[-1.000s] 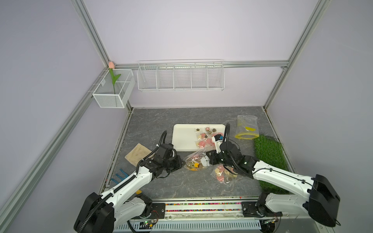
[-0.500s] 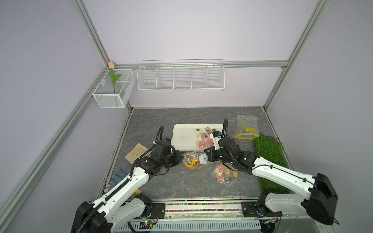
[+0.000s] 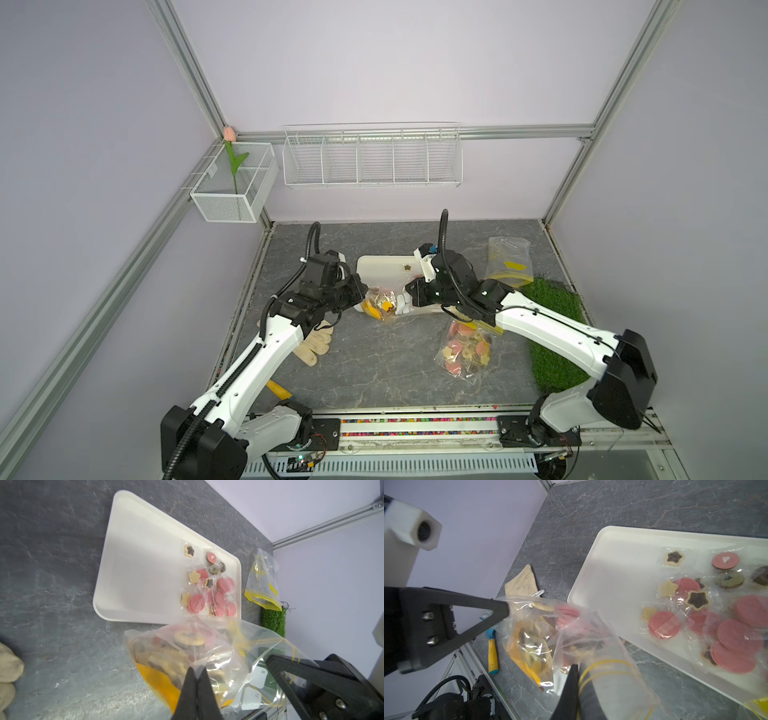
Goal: Pour cookies out of the ziploc bag
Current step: 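Pour the cookies out of the ziploc bag onto the tray.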
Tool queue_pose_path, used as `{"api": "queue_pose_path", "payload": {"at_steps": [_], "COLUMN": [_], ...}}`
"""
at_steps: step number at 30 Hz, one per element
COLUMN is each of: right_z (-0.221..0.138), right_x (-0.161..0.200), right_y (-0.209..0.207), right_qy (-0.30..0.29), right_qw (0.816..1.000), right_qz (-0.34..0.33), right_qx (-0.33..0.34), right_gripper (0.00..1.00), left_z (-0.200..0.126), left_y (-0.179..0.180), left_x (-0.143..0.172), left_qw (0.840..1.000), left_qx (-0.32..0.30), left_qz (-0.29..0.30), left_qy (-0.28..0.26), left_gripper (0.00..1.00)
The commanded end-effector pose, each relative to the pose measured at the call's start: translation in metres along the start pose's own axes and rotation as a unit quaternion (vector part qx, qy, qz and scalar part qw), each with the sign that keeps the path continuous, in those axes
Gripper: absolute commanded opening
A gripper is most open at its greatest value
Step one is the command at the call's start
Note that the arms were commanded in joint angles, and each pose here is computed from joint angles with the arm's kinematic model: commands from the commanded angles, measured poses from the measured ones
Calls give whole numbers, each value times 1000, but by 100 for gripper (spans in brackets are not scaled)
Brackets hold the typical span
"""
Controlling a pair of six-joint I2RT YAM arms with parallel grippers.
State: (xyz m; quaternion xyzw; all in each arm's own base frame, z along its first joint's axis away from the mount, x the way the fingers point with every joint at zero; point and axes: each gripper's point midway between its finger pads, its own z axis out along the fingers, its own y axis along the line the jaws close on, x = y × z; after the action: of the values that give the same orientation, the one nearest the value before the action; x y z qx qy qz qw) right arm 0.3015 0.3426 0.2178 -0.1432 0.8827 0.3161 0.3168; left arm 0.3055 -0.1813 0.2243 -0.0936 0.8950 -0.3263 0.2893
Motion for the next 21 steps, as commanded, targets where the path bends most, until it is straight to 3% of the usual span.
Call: {"api": "queue_pose_path", "payload": {"at_steps": [1,14,21], "right_z": [16,111,119], "right_x": [-9,-22,-16], "right_y": [1,-14,-47], "right_qy": [10,12,13], "right_qw": [1000,994,993], "right_qz": [-11,21,64], "right_qx": [-24,-108,-95], "right_gripper": [7,7,7], "left_z": [-4,34,56], "left_y": [-9,18,12], "left_x": [-30,-82,-75], "left_qw": [999,998,999], "left_qx": [8,-9,25], "left_qz": [29,38,20], "left_qy": [-24,-41,-5], "left_gripper": [0,0,0]}}
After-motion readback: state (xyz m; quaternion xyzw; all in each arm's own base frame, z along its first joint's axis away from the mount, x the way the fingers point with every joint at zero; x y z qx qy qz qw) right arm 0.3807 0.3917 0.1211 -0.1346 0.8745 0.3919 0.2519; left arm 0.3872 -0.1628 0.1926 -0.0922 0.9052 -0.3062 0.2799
